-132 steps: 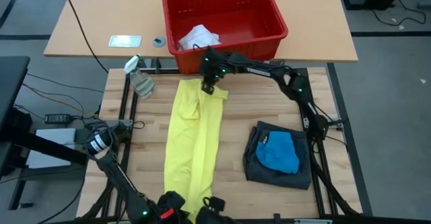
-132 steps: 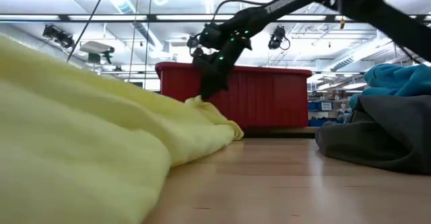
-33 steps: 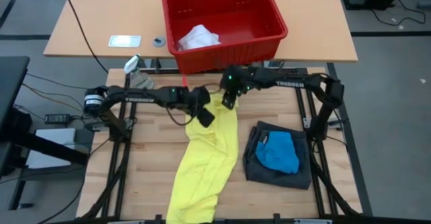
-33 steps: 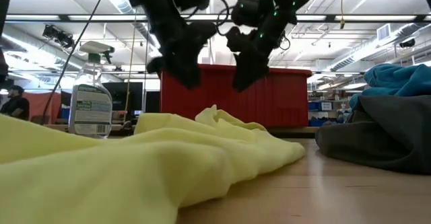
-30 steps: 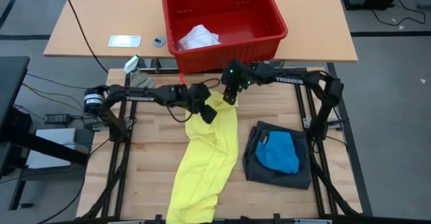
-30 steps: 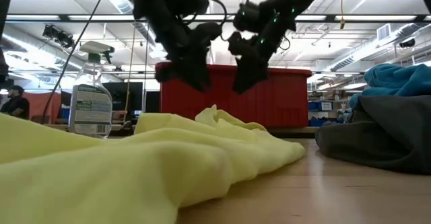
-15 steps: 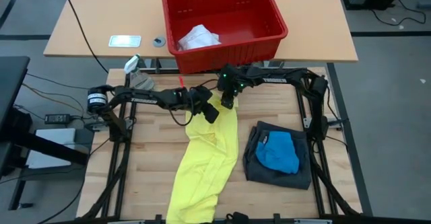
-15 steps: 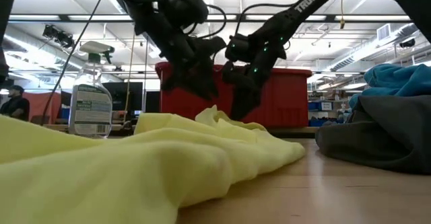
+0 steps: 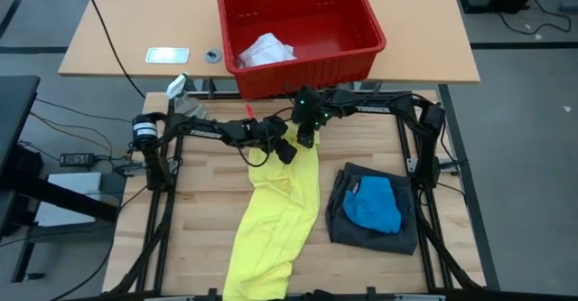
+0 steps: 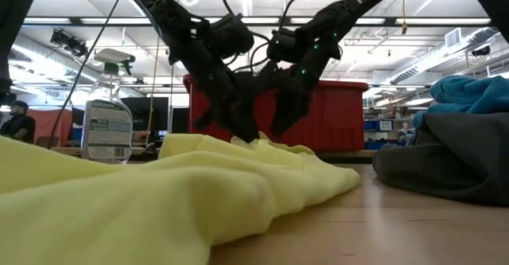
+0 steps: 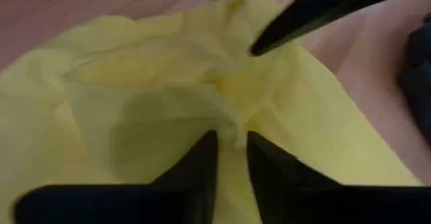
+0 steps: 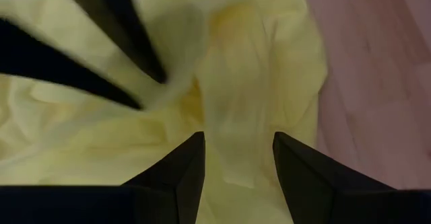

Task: Fold laundry
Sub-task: Fold the yellow shirt

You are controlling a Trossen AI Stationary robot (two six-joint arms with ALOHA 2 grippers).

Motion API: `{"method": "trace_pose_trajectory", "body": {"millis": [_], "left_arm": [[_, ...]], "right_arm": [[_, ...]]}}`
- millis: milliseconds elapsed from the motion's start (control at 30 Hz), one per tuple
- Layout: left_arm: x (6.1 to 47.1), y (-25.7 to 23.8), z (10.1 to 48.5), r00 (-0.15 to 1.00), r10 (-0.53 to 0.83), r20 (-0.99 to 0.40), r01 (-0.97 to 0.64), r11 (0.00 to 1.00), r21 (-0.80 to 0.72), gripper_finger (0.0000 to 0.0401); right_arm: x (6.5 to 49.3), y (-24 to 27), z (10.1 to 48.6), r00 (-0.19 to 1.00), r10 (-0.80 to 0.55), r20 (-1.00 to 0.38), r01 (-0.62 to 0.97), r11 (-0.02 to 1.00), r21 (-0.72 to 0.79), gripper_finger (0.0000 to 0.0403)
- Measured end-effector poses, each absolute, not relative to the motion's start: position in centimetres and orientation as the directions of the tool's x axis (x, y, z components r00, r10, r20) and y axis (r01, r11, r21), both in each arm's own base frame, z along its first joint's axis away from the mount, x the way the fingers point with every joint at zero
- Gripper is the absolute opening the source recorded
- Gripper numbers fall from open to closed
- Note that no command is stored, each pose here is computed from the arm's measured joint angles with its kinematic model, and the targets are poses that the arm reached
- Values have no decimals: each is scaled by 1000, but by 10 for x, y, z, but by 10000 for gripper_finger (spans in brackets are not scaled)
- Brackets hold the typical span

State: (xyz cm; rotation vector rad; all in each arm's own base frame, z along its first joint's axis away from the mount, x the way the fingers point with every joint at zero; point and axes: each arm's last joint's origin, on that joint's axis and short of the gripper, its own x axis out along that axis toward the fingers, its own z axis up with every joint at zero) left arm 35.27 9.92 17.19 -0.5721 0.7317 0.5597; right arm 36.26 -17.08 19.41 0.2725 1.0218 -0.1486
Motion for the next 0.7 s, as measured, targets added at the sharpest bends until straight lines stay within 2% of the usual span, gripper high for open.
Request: {"method": "trace_pose_trajectory", "body": {"millis": [100,167,367,467,567,700], "left_arm": [[356,102,167,622,275,-733,-646,710,-281,23],[355,103,167,623,276,-732,-645,710,-281,8],[345,101,191,634,280,-721,-605,761,-236,2],[339,99,201,633,280,-722,-585,784,-209,2],[335,98,210,647,269,-713,-553,810,-196,1],[331,97,215,643,262,-720,-543,819,-187,1]], "right_arm": [[362,-170,200,530,6,-848,227,962,149,182],[362,-170,199,534,18,-845,206,967,150,182],[373,-172,191,588,15,-808,104,990,94,179],[378,-175,192,627,-3,-779,96,993,74,165],[381,-178,185,635,-7,-772,98,993,71,135],[381,-177,179,629,57,-776,75,988,133,78]]}}
